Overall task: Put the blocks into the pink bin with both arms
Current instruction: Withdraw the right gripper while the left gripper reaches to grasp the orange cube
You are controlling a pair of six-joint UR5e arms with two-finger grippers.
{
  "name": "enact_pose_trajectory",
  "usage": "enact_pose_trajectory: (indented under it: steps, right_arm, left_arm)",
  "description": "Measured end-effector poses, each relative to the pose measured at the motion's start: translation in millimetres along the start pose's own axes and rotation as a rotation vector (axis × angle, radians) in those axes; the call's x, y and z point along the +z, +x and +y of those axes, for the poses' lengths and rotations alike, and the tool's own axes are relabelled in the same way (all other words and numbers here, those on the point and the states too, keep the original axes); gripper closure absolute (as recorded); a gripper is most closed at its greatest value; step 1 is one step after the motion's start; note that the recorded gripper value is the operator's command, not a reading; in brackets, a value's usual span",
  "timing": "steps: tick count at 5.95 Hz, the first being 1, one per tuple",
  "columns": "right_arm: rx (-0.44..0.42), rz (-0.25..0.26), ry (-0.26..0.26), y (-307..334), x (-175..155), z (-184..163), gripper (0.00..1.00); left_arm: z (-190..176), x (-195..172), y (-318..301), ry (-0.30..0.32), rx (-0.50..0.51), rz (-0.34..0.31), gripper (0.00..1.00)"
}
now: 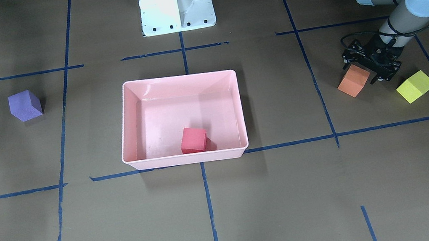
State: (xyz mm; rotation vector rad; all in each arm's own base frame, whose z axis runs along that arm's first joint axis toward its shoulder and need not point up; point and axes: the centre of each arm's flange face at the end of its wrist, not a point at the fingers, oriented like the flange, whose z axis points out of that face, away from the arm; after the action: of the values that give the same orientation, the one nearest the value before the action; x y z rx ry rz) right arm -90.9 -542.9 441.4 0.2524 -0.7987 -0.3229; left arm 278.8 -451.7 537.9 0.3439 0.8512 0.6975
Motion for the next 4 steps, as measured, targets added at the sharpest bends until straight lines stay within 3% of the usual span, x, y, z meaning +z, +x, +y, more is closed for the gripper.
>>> enact_pose_trajectory:
  steps: [2, 4]
  right_arm:
    - [0.003, 0.000, -0.005, 1, 2, 2, 0.00]
    - [0.010, -0.012, -0.019, 6, 7, 11, 0.00]
  left_arm:
    - [-13, -3, 7, 0.016, -0.034, 0.005, 0.70]
    - [-26, -29, 20, 0.064, -0.105, 0.006, 0.70]
